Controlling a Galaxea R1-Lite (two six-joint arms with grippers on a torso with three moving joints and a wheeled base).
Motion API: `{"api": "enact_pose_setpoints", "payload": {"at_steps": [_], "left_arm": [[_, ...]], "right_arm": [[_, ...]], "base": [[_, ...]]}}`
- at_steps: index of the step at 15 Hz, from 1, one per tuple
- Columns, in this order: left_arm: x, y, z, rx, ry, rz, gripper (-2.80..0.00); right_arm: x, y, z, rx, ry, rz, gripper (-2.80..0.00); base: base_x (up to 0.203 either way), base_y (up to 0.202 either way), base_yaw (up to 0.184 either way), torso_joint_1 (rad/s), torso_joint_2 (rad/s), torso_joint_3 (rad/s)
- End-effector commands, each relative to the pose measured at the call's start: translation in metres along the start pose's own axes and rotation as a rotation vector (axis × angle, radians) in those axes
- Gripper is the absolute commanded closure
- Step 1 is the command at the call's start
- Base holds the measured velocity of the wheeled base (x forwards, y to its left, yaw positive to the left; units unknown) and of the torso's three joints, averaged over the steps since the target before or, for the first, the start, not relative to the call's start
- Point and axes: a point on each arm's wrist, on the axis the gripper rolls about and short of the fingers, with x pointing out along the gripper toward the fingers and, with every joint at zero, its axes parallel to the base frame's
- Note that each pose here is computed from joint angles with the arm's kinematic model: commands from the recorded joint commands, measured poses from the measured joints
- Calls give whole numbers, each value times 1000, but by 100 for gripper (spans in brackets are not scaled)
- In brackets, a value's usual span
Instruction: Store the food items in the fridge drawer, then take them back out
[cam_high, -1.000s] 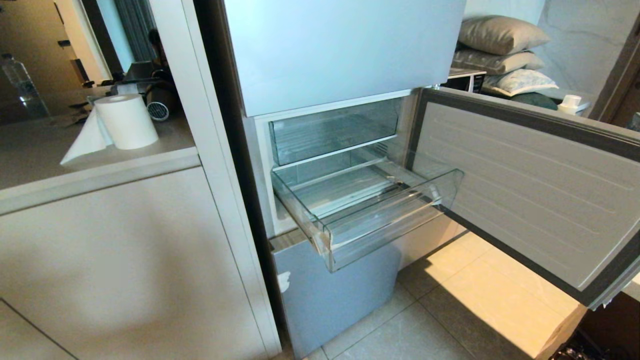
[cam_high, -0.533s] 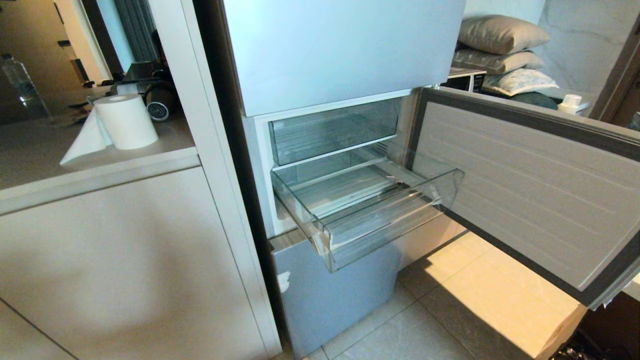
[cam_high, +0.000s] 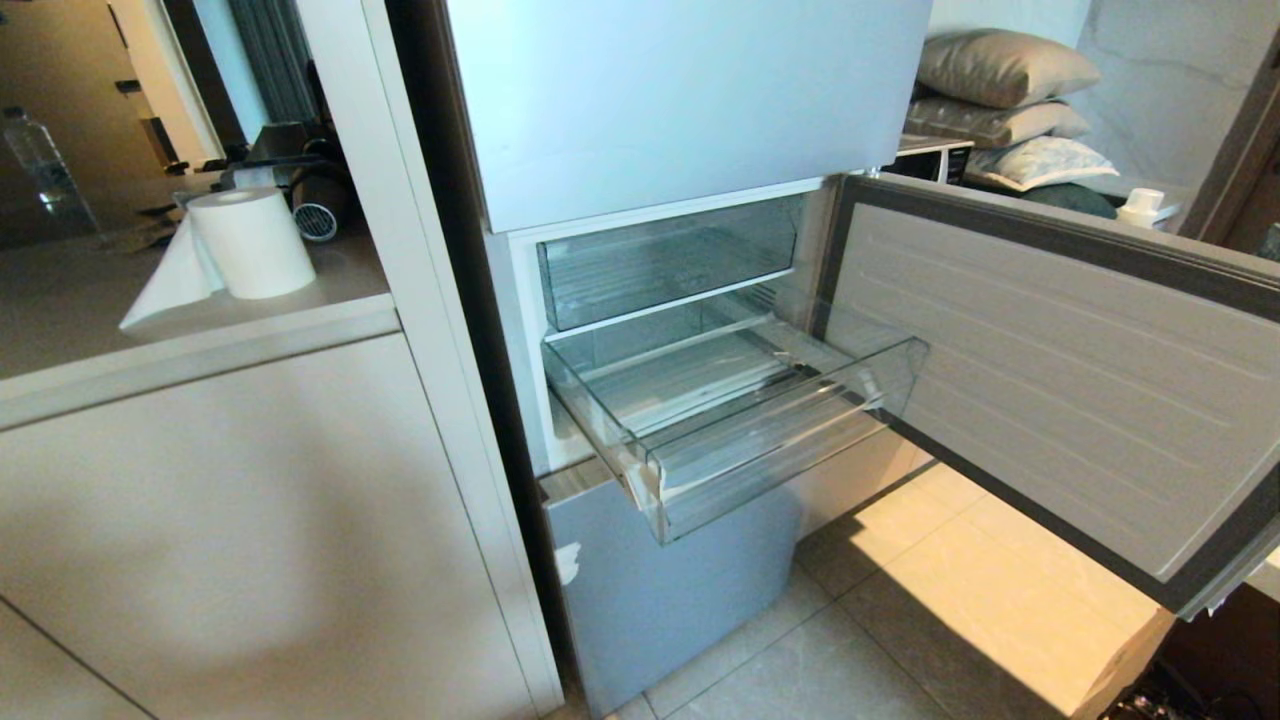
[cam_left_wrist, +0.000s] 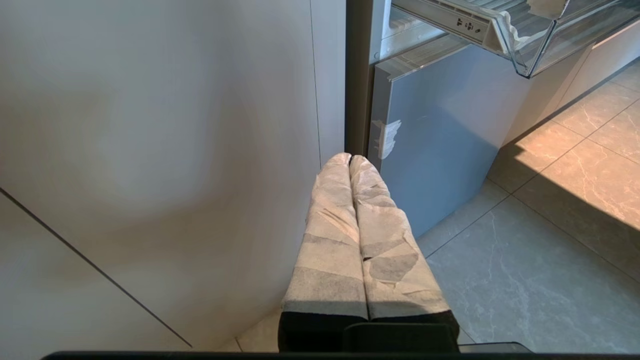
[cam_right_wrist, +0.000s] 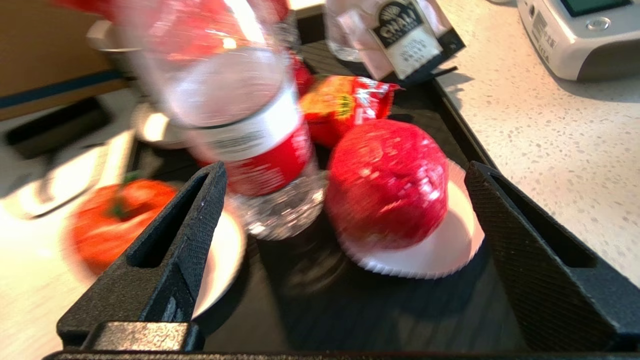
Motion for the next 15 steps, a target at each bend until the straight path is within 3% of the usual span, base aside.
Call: {"api": "enact_pose_setpoints", "payload": {"at_steps": [1,8,15], "left_arm": [[0,0,0,1,0,0,0],[0,0,0,1,0,0,0],[0,0,0,1,0,0,0]], "right_arm": [[19,-15,-19,6,21,-25,-280],[41,-35,-29,7,6,-56,-280],[63,-39,-46,5,14,-32,-280]], "base": [[0,0,0,0,0,0],[0,0,0,0,0,0],[0,0,0,0,0,0]]}}
